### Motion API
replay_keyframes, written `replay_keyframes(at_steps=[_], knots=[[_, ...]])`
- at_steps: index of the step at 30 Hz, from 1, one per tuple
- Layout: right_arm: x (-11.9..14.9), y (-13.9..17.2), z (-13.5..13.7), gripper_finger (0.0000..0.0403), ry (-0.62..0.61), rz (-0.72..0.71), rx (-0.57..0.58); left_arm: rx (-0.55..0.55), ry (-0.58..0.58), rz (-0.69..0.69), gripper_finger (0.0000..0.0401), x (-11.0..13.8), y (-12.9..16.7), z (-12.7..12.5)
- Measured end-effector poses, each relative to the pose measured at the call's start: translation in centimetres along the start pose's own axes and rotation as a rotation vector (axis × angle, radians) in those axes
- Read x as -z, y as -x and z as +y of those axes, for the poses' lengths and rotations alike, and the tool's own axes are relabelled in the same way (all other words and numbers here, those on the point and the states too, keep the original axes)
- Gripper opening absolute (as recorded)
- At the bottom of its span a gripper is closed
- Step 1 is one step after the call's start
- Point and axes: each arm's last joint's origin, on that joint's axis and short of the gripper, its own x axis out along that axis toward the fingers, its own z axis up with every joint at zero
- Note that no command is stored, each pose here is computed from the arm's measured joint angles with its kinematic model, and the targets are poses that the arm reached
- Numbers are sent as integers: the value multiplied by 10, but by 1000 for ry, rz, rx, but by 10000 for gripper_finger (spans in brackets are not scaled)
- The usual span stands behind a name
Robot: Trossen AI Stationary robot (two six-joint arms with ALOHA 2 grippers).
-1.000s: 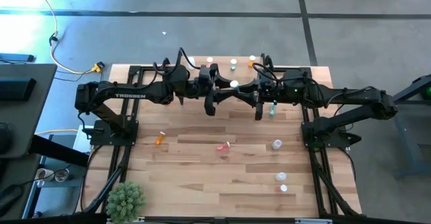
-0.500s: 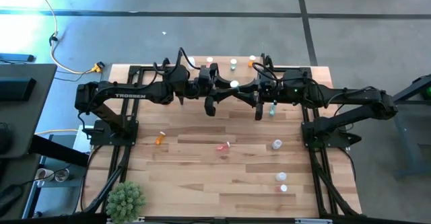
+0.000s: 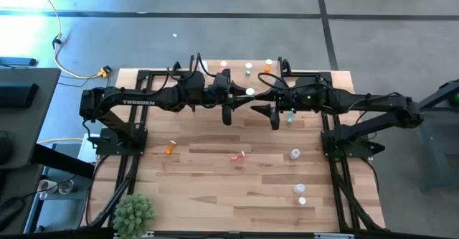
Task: Pick and place medicine bottles onto shelf by color
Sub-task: Put the right blue pill bottle on the shelf aligned with the other blue pill bottle
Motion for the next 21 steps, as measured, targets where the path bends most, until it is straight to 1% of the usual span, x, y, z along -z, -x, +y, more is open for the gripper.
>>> replay_keyframes(at_steps=[4,8,11,14,16,21], knots=[[10,5,-16,204,-9,132,78,-62,-42,75,89,8,0,2],[12,11,-32,206,-29,172,148,-119,-86,149,88,15,1,5],[8,17,-42,206,-40,146,188,-149,-106,190,88,18,2,6],[1,22,-48,206,-13,90,202,-178,-116,223,88,21,3,8],[-5,24,-51,207,9,35,187,-195,-119,237,88,22,4,11],[-22,23,-56,207,63,-121,96,-229,-116,257,88,28,1,22]])
